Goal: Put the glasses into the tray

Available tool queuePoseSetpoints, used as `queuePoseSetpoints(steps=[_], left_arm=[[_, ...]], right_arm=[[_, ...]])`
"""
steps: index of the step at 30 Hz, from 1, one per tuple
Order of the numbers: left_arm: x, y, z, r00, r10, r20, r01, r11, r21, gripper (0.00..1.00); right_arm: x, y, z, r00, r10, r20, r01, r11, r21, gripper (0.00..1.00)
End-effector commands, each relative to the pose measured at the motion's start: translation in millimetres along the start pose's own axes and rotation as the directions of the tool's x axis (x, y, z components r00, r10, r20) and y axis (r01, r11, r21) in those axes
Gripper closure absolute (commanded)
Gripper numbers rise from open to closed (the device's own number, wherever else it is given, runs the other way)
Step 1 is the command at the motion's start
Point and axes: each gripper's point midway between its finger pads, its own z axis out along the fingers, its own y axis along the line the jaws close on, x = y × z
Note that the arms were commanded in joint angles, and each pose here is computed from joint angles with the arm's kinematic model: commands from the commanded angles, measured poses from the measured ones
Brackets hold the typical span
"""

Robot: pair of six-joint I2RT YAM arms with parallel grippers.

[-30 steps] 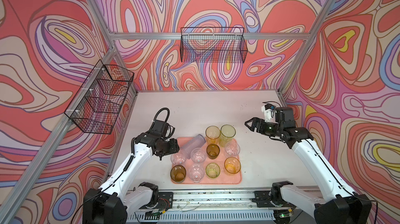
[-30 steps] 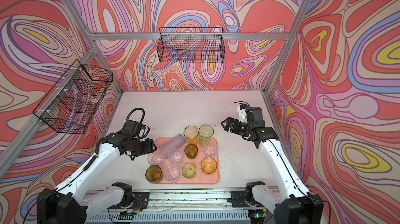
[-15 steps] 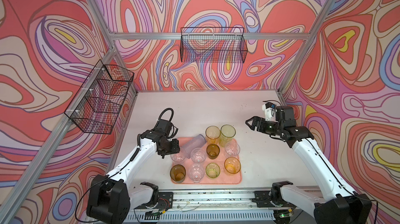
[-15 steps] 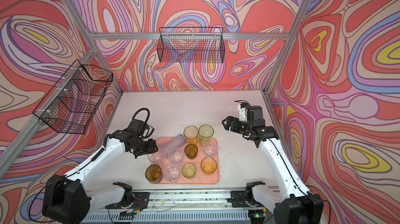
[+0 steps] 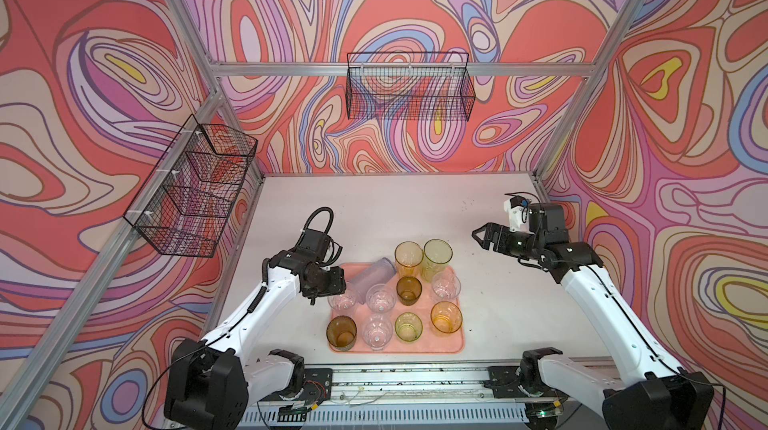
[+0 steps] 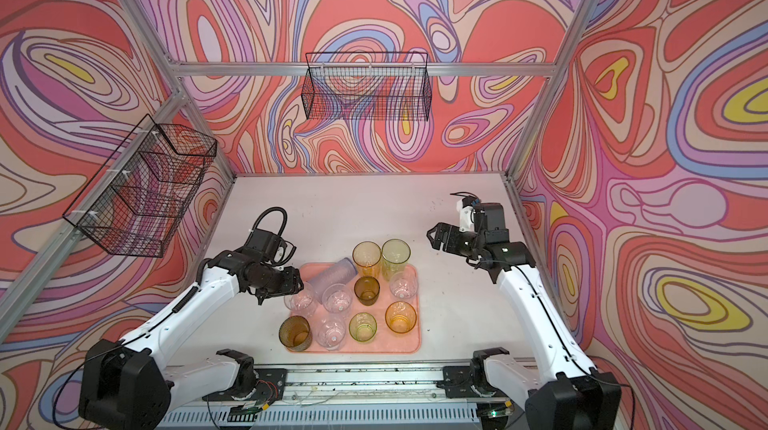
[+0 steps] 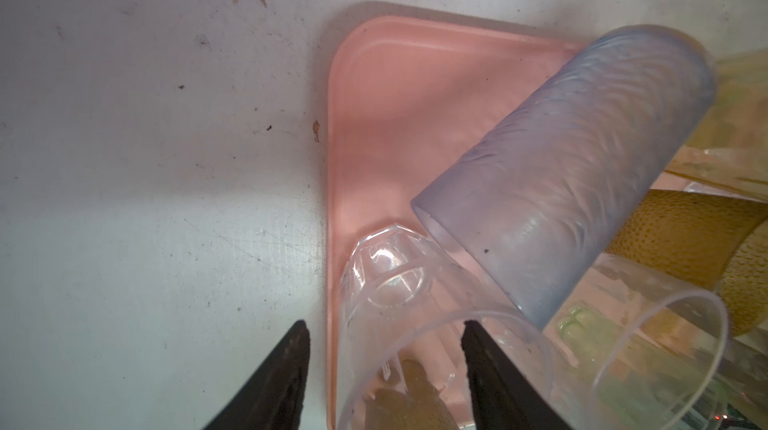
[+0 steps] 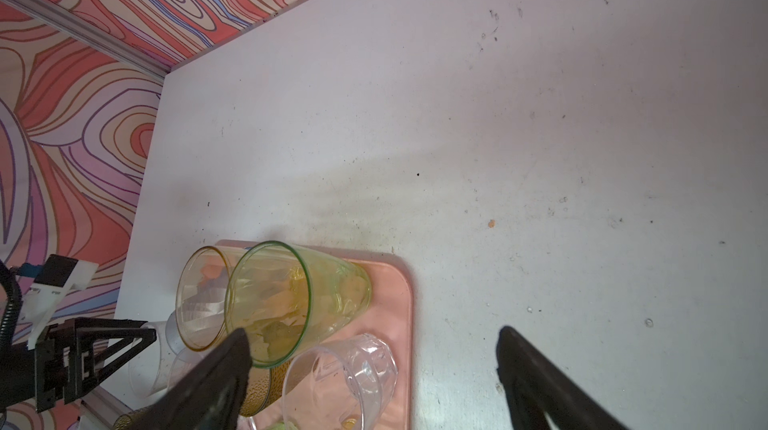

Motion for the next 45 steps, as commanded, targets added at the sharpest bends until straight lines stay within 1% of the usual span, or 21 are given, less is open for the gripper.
queuePoseSetpoints(steps=[1, 3, 5, 6, 7, 8, 9, 14, 19, 22, 27, 33, 37, 45], left_arm=[[-10, 2, -15, 0.999, 0.021, 0.033, -0.020, 0.999, -0.041, 0.28], [-18, 0, -20, 0.998, 0.039, 0.039, -0.037, 0.998, -0.053, 0.23], [-28, -4, -26, 0.997, 0.071, 0.040, -0.068, 0.996, -0.059, 0.16], [-31, -8, -27, 0.996, 0.088, 0.033, -0.086, 0.995, -0.047, 0.14], [-34, -14, -30, 0.994, 0.105, 0.025, -0.104, 0.994, -0.029, 0.10], [-37, -20, -33, 0.993, 0.119, 0.019, -0.119, 0.993, -0.014, 0.03], [-40, -24, -35, 0.991, 0.135, 0.020, -0.135, 0.991, -0.001, 0.00], [-45, -42, -39, 0.980, 0.194, 0.037, -0.195, 0.981, 0.021, 0.00], [-37, -57, -25, 0.964, 0.267, -0.005, -0.267, 0.964, 0.003, 0.00], [-35, -67, -17, 0.953, 0.303, -0.012, -0.304, 0.953, -0.011, 0.00], [-36, -71, -3, 0.946, 0.322, -0.037, -0.323, 0.946, -0.033, 0.00], [-37, -72, 6, 0.926, 0.373, -0.052, -0.377, 0.922, -0.094, 0.00], [-36, -73, 12, 0.919, 0.390, -0.063, -0.394, 0.913, -0.103, 0.00], [-33, -72, 24, 0.918, 0.391, -0.065, -0.396, 0.912, -0.105, 0.01]], right_arm=[[0, -2, -1, 1.000, 0.005, -0.006, -0.005, 1.000, 0.008, 0.05], [1, -1, 0, 1.000, 0.008, -0.005, -0.008, 1.000, 0.003, 0.05], [1, 1, 1, 1.000, 0.008, -0.009, -0.008, 1.000, -0.009, 0.05], [1, 1, 2, 1.000, 0.010, -0.012, -0.010, 1.000, -0.014, 0.05], [2, 1, 4, 1.000, 0.010, -0.017, -0.010, 1.000, -0.016, 0.05], [2, 1, 5, 1.000, 0.010, -0.020, -0.010, 1.000, -0.018, 0.05], [2, 2, 4, 1.000, 0.010, -0.021, -0.010, 1.000, -0.019, 0.05], [3, 2, 1, 1.000, 0.000, -0.010, 0.000, 1.000, -0.021, 0.05], [8, 0, 1, 1.000, 0.000, -0.018, 0.000, 1.000, -0.020, 0.05], [11, -1, 2, 1.000, 0.000, -0.022, -0.001, 1.000, -0.019, 0.05], [11, 0, 2, 1.000, 0.004, -0.016, -0.005, 1.000, -0.024, 0.05], [14, 0, 4, 1.000, 0.010, -0.023, -0.011, 0.999, -0.030, 0.05], [13, -1, 5, 1.000, 0.013, -0.025, -0.014, 0.999, -0.030, 0.05], [15, -3, 6, 0.999, 0.014, -0.031, -0.015, 1.000, -0.019, 0.05]])
